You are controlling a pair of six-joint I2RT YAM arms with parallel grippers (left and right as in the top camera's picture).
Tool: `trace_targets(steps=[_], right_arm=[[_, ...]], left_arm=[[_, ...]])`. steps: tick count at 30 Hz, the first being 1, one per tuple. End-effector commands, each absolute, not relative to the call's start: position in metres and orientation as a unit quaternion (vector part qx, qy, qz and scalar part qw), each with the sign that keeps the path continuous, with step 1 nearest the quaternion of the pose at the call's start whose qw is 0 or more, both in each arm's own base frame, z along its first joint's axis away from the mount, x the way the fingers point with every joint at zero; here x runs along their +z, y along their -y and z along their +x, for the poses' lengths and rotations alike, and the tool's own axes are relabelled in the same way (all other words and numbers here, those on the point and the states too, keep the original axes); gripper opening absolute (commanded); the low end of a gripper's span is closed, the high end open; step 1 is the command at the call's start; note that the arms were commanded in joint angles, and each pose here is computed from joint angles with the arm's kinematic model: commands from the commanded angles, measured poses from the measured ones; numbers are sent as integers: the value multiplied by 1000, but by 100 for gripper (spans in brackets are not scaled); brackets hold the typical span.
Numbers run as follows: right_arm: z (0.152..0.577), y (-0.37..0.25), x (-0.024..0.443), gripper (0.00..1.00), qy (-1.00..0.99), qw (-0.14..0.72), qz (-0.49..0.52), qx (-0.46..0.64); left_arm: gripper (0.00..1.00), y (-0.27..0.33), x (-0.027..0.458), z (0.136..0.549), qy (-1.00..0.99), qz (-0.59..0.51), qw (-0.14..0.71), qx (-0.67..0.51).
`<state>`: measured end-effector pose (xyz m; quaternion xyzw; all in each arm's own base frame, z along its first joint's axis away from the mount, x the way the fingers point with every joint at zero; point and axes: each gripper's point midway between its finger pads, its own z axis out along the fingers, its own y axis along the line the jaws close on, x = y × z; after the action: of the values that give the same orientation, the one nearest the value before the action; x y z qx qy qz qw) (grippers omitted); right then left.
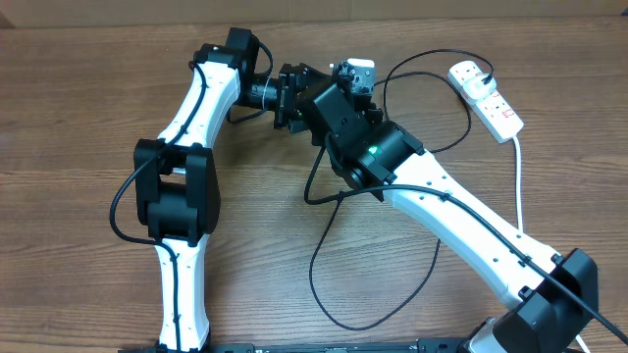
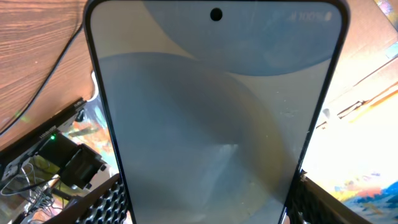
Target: Plug charger to phone and switch on socket
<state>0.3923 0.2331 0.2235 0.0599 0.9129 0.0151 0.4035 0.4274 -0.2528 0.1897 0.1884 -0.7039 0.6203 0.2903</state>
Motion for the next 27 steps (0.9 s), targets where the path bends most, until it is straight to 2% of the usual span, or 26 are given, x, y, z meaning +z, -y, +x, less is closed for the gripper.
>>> trace_targets(steps=[1, 10, 27], right_arm=[[394, -236, 233, 38, -908, 414, 60, 19], [392, -239, 231, 29, -911, 407, 58, 29], [392, -239, 230, 21, -912, 406, 57, 28]], left_arm=[[65, 252, 199, 431, 696, 181, 288, 632], [65, 252, 199, 431, 696, 181, 288, 632], [65, 252, 199, 431, 697, 178, 285, 633]])
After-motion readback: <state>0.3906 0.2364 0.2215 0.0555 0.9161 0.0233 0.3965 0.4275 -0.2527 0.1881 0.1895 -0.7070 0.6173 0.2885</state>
